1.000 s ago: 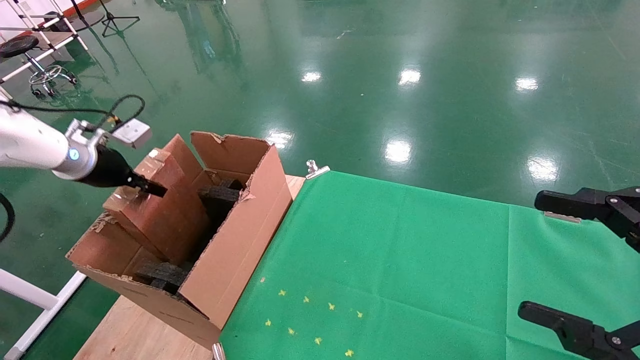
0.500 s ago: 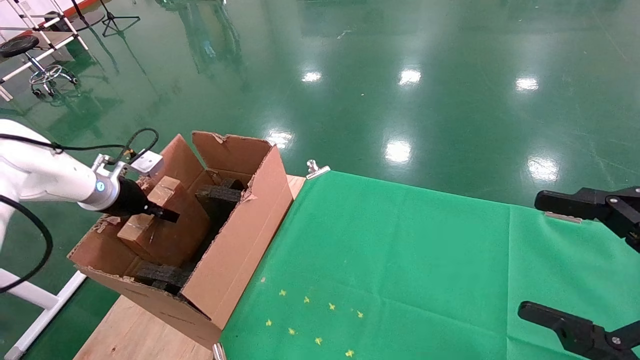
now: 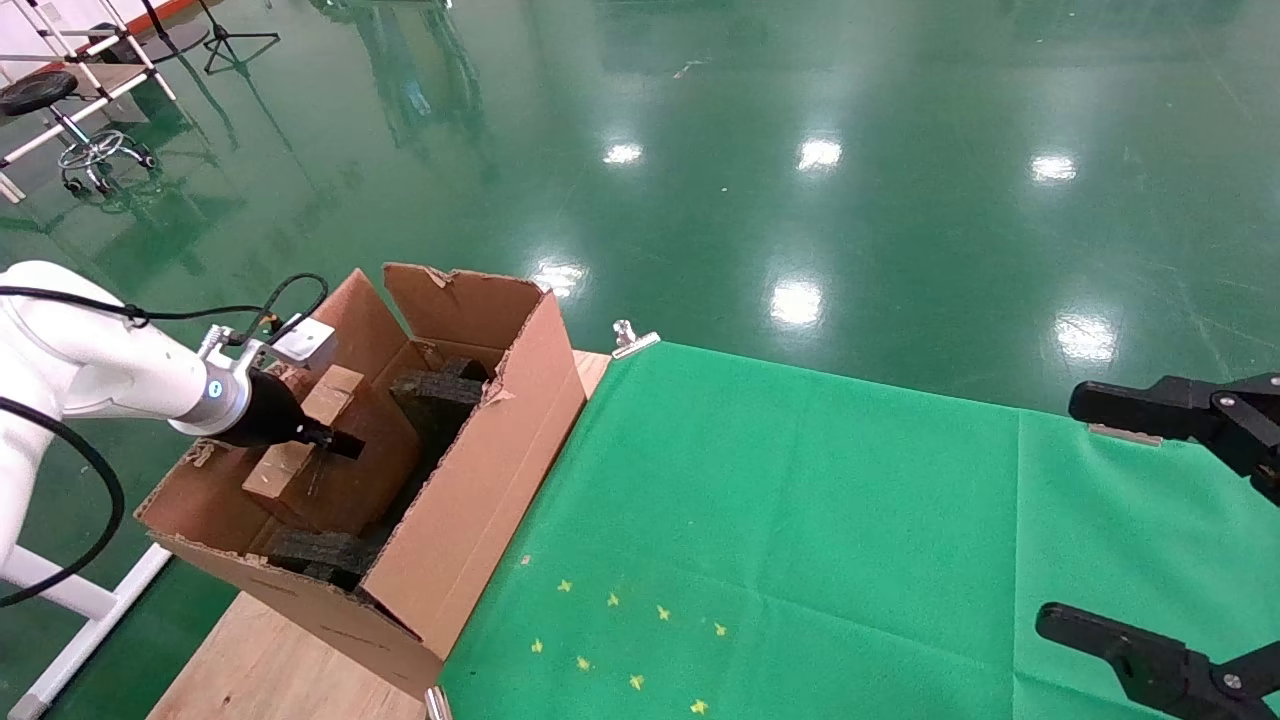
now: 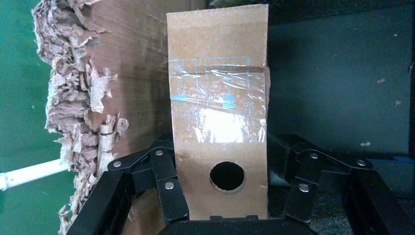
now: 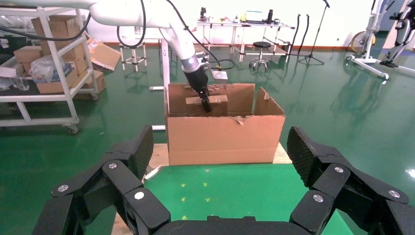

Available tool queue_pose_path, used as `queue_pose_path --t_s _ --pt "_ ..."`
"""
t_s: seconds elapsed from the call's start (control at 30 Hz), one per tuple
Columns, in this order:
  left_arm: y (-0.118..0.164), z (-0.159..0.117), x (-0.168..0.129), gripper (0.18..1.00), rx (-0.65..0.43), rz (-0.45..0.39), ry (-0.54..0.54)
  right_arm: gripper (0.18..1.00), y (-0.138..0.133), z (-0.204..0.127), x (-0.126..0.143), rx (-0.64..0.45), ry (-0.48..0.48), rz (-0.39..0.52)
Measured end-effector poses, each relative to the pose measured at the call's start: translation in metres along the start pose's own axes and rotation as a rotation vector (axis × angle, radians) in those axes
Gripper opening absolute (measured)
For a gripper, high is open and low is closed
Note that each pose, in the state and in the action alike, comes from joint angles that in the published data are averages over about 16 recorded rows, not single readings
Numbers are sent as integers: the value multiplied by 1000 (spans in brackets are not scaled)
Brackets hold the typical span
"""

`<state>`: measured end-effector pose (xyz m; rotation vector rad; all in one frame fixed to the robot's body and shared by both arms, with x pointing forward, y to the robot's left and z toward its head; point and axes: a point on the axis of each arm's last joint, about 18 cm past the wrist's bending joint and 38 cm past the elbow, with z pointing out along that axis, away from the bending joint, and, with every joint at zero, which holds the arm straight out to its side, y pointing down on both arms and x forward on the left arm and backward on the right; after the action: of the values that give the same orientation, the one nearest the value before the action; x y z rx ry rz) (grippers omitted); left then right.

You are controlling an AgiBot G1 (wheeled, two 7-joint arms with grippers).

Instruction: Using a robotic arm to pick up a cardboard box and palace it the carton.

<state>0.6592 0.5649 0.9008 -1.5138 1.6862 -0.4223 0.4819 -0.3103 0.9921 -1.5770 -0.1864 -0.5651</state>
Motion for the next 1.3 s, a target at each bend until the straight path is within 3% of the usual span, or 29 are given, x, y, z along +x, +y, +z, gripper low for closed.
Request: queue_pose_path --t_s 0.4,0.7,1.03,1.3 --pt "-1 -2 -1 436 0 -1 2 1001 0 0 0 0 0 0" --pt "-11 -10 -6 616 35 -8 11 1001 0 0 0 0 0 0" --pt "-45 -50 -19 823 190 1 105 1001 0 0 0 0 0 0" --pt "-67 -89 -31 938 319 78 159 1001 0 0 0 0 0 0"
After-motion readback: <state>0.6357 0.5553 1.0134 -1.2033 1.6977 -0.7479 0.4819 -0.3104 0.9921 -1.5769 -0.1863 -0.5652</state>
